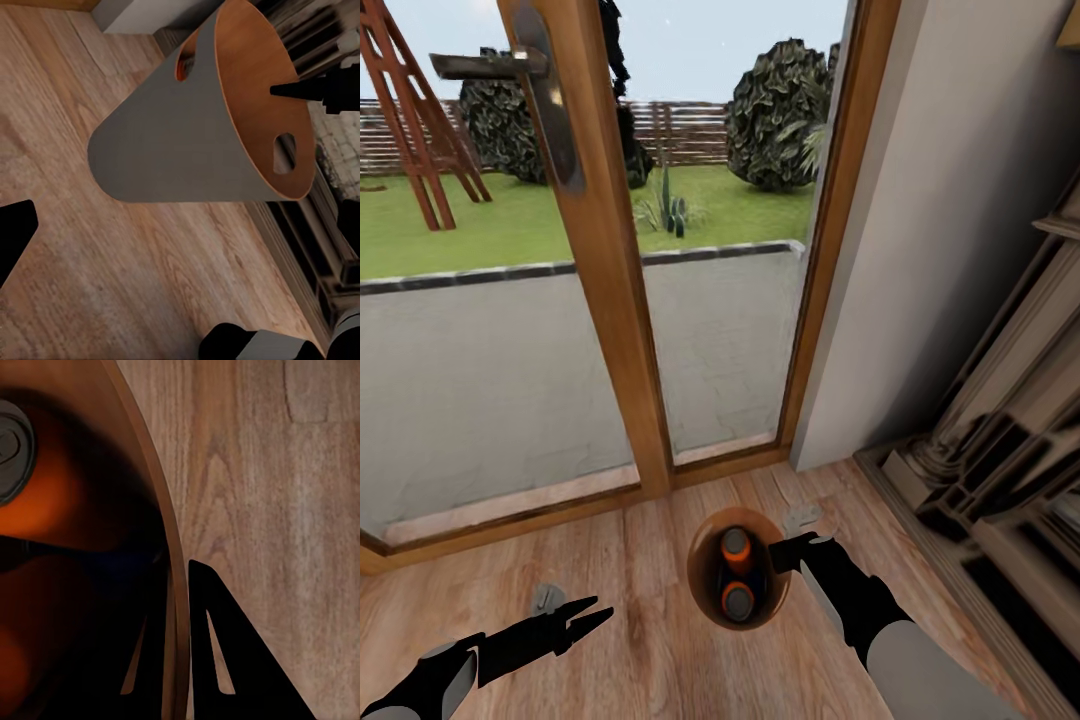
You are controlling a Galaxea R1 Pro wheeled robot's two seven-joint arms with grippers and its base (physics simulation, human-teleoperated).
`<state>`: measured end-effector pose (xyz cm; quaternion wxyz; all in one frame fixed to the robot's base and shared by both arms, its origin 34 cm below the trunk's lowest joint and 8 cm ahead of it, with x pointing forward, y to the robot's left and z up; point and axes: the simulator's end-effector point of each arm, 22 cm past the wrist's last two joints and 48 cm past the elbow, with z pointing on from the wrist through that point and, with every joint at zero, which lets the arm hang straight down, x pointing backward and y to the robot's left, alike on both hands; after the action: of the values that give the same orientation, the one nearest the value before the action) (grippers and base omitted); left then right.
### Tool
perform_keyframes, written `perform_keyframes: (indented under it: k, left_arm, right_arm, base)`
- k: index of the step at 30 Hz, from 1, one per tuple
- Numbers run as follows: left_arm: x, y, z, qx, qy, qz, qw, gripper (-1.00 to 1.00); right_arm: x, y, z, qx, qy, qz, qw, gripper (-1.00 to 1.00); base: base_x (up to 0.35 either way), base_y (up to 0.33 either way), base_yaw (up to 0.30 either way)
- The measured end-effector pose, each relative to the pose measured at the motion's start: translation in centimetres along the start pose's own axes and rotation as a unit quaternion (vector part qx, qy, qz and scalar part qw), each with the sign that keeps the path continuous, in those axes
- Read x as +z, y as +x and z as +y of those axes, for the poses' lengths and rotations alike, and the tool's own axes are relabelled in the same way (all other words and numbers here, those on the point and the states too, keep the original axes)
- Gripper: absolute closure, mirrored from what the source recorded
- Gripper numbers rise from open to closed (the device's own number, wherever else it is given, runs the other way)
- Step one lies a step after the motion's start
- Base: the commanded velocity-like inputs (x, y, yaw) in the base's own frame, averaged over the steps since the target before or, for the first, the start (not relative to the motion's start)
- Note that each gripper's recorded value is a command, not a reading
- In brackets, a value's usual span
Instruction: Put the three can of soda from the living room inside the tash can in the kitchen.
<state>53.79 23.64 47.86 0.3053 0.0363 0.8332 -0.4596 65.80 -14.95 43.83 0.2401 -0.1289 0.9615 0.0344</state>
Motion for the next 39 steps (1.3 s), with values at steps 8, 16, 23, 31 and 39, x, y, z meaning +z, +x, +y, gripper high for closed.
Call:
perform_keyframes:
  k: [8, 16, 23, 31, 39]
  left_arm:
    - [0.5, 1.1, 1.1, 0.000, 0.000, 0.000, 1.0000, -1.00]
    - [1.0, 2.3, 2.3, 0.000, 0.000, 0.000, 1.0000, -1.00]
    - [1.5, 3.4, 3.3, -0.001, 0.000, 0.001, 1.0000, -1.00]
    - [2.0, 5.0, 4.7, -0.005, -0.001, 0.004, 1.0000, -1.00]
    - [2.6, 6.8, 6.2, -0.010, -0.003, 0.007, 0.9999, -1.00]
  right_arm:
    - [1.3, 1.0, 0.1, 0.000, 0.000, 0.000, 1.0000, 1.00]
    - [2.6, 2.0, 0.2, -0.001, 0.000, 0.000, 1.0000, 1.00]
    - [3.9, 3.1, 0.3, -0.001, 0.000, 0.001, 1.0000, 1.00]
    - [5.6, 4.7, 0.4, 0.000, -0.002, 0.007, 1.0000, 1.00]
    - [7.4, 6.5, 0.6, 0.001, -0.003, 0.013, 0.9999, 1.00]
  base:
    - [0.000, 0.000, 0.000]
    - [0.000, 0.000, 0.000]
    - [0.000, 0.000, 0.000]
    - [0.000, 0.000, 0.000]
    - [0.000, 0.000, 0.000]
